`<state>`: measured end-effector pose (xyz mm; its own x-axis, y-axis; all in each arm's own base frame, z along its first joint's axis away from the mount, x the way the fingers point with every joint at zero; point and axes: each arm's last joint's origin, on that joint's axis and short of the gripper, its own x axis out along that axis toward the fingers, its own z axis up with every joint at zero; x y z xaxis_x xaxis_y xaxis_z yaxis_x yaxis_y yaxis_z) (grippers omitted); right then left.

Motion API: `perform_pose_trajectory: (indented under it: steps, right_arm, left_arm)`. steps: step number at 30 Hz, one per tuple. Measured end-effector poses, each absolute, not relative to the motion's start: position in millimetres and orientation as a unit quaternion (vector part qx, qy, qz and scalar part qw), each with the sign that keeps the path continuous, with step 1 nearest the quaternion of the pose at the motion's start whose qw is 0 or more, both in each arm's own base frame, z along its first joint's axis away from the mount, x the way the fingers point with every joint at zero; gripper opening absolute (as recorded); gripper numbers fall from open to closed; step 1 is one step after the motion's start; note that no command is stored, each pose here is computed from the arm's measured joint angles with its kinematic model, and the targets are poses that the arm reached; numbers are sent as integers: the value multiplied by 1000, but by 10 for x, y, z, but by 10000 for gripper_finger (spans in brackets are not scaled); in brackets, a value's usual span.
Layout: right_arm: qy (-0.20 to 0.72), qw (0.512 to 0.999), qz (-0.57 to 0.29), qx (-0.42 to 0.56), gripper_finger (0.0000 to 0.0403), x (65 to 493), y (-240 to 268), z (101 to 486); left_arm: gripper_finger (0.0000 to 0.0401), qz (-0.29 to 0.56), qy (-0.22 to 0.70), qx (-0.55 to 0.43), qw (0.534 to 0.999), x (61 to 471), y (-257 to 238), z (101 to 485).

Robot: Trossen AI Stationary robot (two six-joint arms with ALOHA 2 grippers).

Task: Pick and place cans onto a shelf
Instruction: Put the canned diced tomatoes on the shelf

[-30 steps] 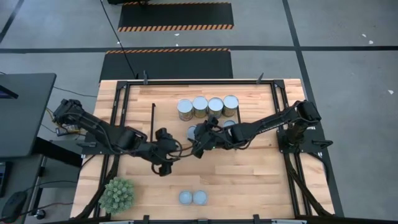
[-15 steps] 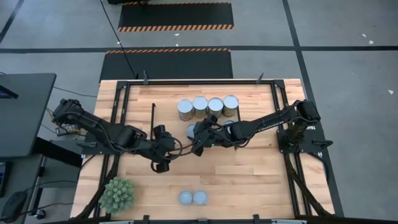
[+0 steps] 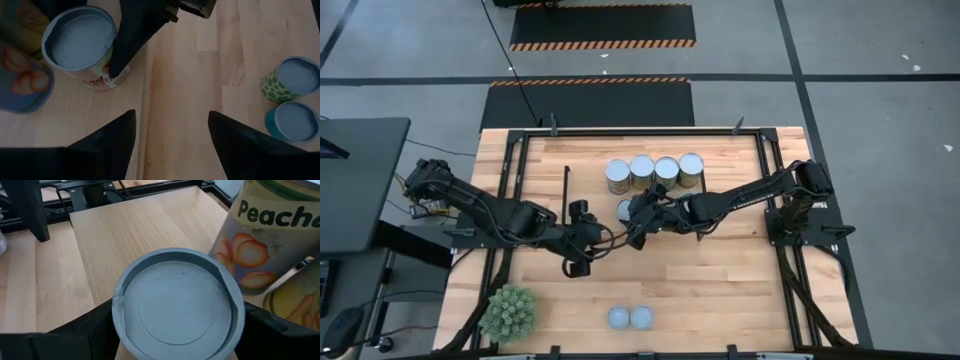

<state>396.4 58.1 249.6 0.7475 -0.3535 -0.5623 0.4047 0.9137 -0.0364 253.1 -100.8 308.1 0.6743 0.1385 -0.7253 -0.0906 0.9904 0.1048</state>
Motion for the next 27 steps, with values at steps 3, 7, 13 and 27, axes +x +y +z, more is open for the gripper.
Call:
perform_pose_trajectory:
  steps: [3,7,13,27]
  right_arm:
    - [293,934,-197,46,309,3966,579,2494]
    - [299,936,-180,41,316,3976,581,2514]
    - [326,929,-173,24,349,3999,528,2544]
    - [306,935,-178,16,363,3963,541,2695]
  left_arm:
    - [254,62,395,28,916,2537,-1011,3086]
    - [254,60,383,22,921,2556,-1019,3103]
    - [254,59,374,17,925,2572,-1026,3116]
    - [254,79,374,-15,924,2565,-1020,3110]
